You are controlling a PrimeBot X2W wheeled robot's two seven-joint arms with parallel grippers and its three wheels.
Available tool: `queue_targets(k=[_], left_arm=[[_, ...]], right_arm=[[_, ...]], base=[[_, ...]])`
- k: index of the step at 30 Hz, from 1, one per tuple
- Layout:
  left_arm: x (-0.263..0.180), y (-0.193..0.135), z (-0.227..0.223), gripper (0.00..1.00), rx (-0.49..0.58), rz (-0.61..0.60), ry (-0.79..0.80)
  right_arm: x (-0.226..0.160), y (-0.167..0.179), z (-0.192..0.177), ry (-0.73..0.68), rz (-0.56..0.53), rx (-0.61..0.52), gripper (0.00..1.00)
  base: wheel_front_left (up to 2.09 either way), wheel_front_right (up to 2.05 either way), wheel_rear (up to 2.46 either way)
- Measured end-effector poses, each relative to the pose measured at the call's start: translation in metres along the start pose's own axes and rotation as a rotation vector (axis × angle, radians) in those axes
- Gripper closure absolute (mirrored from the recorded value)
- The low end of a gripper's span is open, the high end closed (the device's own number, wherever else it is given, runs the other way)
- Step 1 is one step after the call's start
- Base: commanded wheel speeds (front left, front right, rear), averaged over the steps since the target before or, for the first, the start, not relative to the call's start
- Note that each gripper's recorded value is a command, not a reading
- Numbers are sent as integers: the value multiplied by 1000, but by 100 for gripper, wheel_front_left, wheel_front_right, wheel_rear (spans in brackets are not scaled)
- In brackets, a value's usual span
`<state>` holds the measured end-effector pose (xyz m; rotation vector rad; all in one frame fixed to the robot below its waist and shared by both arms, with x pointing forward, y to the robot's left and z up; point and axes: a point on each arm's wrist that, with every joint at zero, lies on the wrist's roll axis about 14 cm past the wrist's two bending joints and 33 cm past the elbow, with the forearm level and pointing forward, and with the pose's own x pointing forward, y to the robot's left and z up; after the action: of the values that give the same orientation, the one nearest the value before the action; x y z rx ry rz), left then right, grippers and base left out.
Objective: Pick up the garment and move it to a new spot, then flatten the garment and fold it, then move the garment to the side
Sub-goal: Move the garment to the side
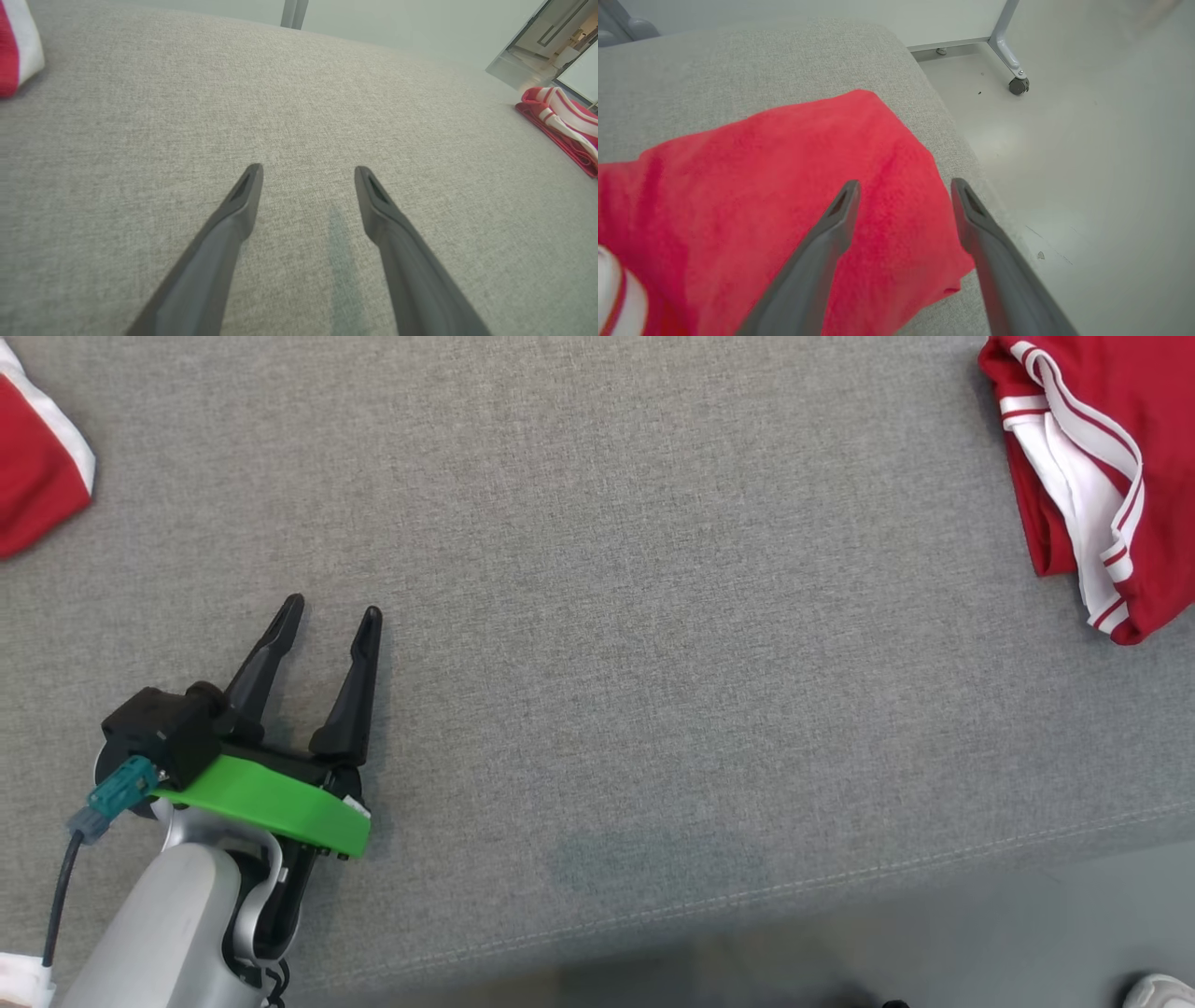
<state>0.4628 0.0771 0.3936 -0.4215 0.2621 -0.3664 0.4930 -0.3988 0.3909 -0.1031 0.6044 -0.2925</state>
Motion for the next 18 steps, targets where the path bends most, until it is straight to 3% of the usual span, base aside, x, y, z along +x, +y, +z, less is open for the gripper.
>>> queue_targets(k=[10, 18], left_arm=[[-7, -16, 8, 0, -36, -10, -32], [-22, -19, 20, 0, -62, 19, -70]], right_arm=[[-14, 39, -17, -13, 115, -29, 0], [-27, 88, -24, -32, 264, -72, 0]], base=[[0, 0, 0], [0, 0, 0]])
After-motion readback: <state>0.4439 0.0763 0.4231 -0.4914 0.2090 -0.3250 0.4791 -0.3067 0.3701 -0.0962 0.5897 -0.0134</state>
